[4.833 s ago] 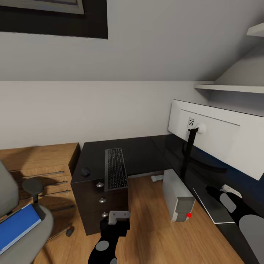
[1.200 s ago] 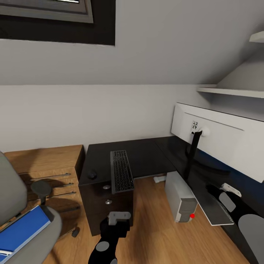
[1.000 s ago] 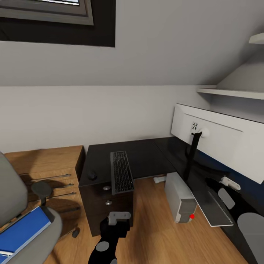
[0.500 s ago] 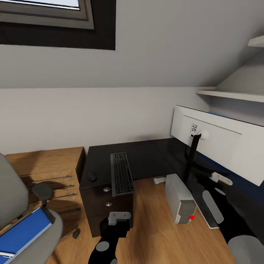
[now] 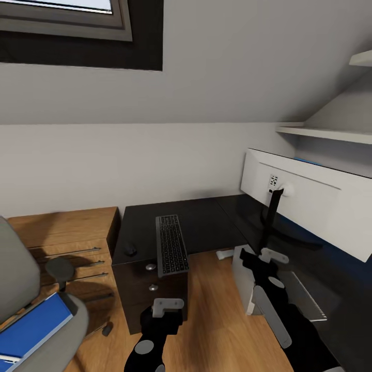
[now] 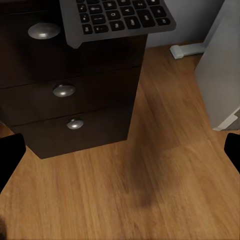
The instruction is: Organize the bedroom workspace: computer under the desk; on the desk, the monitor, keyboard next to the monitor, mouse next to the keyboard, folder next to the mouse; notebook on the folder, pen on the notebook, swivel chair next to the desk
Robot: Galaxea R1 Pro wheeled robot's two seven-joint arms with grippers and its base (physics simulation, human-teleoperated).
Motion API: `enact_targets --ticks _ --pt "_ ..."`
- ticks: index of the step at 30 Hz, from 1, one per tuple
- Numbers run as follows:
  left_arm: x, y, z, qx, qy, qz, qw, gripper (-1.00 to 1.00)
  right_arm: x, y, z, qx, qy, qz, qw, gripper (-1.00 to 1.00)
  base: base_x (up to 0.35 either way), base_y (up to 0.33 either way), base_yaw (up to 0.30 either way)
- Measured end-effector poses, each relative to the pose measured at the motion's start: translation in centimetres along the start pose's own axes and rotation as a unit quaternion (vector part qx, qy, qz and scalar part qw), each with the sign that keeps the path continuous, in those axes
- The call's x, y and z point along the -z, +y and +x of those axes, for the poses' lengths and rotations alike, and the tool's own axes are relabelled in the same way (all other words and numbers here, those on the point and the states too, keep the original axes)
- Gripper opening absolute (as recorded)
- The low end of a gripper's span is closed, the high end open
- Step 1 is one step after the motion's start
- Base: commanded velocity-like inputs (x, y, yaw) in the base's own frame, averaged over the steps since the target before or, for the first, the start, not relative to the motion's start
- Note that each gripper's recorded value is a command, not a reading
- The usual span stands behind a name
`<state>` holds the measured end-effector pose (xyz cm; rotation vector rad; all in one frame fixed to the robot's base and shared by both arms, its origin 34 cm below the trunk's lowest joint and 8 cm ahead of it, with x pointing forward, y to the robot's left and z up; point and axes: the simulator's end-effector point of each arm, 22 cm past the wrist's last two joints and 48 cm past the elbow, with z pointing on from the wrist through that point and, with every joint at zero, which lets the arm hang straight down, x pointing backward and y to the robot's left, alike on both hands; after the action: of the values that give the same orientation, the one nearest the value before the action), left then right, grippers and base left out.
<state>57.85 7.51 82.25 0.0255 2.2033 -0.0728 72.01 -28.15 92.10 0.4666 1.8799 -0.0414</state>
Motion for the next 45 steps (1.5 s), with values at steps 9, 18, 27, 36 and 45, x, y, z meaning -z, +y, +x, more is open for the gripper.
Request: enact_targets --ticks 9,18,27,36,45 --pt "0.0 0.0 0.0 0.0 0.0 0.0 1.0 1.0 0.2 0.8 0.2 0.004 0.001 -0.008 1.0 1.0 0.0 0.0 0.0" --pt "0.0 0.1 0.0 0.0 0.0 0.0 1.0 1.0 0.4 1.4 0.5 0.01 0.002 -0.014 0.9998 1.0 -0.04 0.157 -0.084" --pt "0.0 0.1 0.0 0.0 0.0 0.0 1.0 1.0 0.4 1.4 0.5 0.01 0.002 -0.014 0.9998 1.0 -0.09 0.304 -0.261" --pt "0.0 0.0 0.0 0.0 0.0 0.0 1.0 1.0 0.4 1.4 0.5 0.01 0.0 -0.014 0.9999 1.0 -0.046 0.209 -0.293" --pt "0.0 0.0 0.0 0.0 0.0 0.001 1.0 1.0 0.4 1.4 0.4 0.009 0.0 -0.014 0.9999 1.0 -0.004 0.021 -0.298"
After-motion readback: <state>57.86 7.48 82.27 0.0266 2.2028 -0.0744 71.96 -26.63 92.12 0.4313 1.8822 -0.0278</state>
